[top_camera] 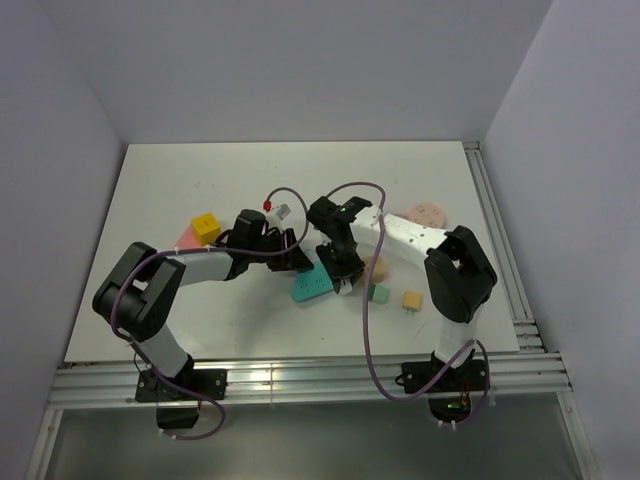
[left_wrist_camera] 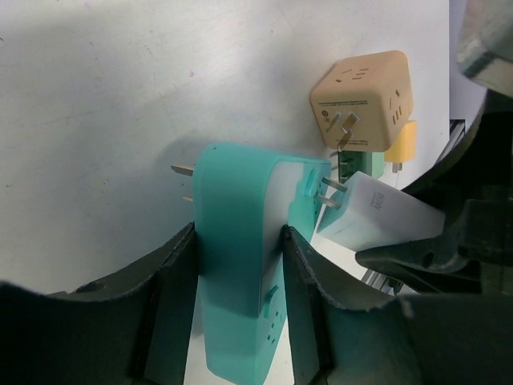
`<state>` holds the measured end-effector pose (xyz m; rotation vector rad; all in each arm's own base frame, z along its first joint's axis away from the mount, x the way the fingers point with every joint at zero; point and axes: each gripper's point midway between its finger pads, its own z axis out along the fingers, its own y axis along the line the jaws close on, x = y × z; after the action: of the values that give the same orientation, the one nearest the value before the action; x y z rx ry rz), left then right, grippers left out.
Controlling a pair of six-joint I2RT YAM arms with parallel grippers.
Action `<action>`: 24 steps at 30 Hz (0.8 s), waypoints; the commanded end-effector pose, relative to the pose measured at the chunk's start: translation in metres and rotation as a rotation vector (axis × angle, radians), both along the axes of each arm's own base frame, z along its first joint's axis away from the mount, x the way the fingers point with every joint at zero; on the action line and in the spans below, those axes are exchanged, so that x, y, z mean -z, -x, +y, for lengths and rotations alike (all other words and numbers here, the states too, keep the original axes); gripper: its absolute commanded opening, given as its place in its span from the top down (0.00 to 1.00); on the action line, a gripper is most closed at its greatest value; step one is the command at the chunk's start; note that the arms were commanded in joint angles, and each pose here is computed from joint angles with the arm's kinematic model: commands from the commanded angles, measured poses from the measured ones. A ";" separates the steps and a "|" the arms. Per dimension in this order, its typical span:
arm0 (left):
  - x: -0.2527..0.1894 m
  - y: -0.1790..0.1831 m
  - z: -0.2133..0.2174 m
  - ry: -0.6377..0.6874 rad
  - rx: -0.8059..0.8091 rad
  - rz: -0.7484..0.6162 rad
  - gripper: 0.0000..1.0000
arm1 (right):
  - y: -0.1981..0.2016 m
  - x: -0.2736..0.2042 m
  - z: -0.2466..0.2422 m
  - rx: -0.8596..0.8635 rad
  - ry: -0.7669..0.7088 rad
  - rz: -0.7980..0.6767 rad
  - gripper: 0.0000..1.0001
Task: Insert the plug
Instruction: Pick up the socket from the center of the board.
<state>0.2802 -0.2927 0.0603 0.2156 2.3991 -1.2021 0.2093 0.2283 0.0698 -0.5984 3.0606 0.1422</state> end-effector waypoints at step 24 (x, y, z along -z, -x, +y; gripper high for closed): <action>-0.014 0.004 -0.014 -0.023 0.085 -0.102 0.89 | 0.000 -0.015 -0.003 -0.016 -0.035 -0.027 1.00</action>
<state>0.2727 -0.3008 0.0683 0.3242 2.3599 -1.1943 0.1957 0.2152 0.0654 -0.6186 3.1064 0.1039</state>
